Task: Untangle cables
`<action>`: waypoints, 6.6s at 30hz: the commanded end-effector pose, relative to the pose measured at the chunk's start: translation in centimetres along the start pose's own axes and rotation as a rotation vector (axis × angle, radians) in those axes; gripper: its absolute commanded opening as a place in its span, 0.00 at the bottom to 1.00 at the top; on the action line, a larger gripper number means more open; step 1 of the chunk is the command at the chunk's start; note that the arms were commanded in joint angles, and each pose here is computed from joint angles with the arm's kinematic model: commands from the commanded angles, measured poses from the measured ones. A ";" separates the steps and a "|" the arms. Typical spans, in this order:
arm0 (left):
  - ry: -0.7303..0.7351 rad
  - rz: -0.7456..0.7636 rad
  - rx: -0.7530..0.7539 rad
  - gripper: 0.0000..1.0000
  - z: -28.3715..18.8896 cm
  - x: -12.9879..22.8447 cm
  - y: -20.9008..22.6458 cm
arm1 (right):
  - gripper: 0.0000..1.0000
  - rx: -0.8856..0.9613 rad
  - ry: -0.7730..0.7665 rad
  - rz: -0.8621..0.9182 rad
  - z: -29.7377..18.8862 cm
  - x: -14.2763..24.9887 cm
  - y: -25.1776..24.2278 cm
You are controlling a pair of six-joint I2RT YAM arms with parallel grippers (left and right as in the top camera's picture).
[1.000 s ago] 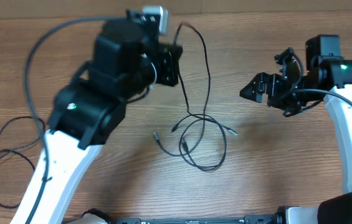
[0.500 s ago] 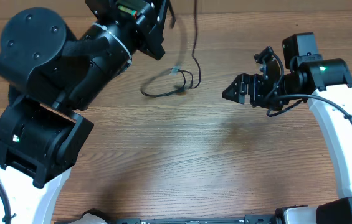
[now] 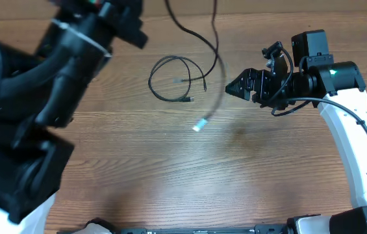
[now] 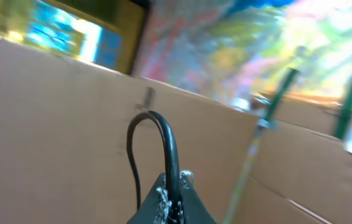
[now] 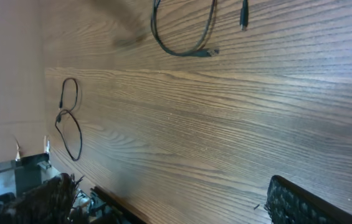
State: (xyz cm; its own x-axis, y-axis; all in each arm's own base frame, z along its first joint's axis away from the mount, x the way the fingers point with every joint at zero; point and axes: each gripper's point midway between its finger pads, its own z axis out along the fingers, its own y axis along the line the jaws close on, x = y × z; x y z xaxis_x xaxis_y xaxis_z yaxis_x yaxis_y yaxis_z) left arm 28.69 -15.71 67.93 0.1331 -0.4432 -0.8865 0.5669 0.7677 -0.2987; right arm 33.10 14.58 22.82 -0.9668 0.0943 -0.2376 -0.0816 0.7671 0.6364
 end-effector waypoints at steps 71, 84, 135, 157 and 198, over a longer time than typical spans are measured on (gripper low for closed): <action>0.806 -0.149 -0.908 0.83 -7.6 25.8 34.5 | 0.98 0.189 0.018 0.070 -0.7 1.1 -2.9; 1.201 -0.251 -0.796 0.69 -4.1 44.6 27.2 | 1.00 0.289 0.043 0.102 -0.7 1.8 -5.0; 1.448 -0.372 -1.220 0.05 -13.4 61.1 33.9 | 1.00 0.300 0.082 0.121 -0.8 2.8 -5.2; 0.560 -0.426 -1.387 0.04 -16.5 22.3 45.5 | 1.00 0.299 0.081 0.120 -0.8 2.8 -5.2; 0.842 -0.334 -0.882 1.00 -17.3 18.9 24.5 | 1.00 0.367 -0.155 -0.081 -8.6 3.7 -1.3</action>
State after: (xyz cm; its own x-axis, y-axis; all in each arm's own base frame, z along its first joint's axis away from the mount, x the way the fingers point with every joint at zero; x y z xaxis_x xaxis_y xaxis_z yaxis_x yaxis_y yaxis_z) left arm 32.16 4.02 38.02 -0.6039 -0.5531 -0.5739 -0.3474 0.8307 -0.4350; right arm 27.88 9.71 24.17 -0.9546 0.0956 -0.2823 -0.0145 0.9312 0.3643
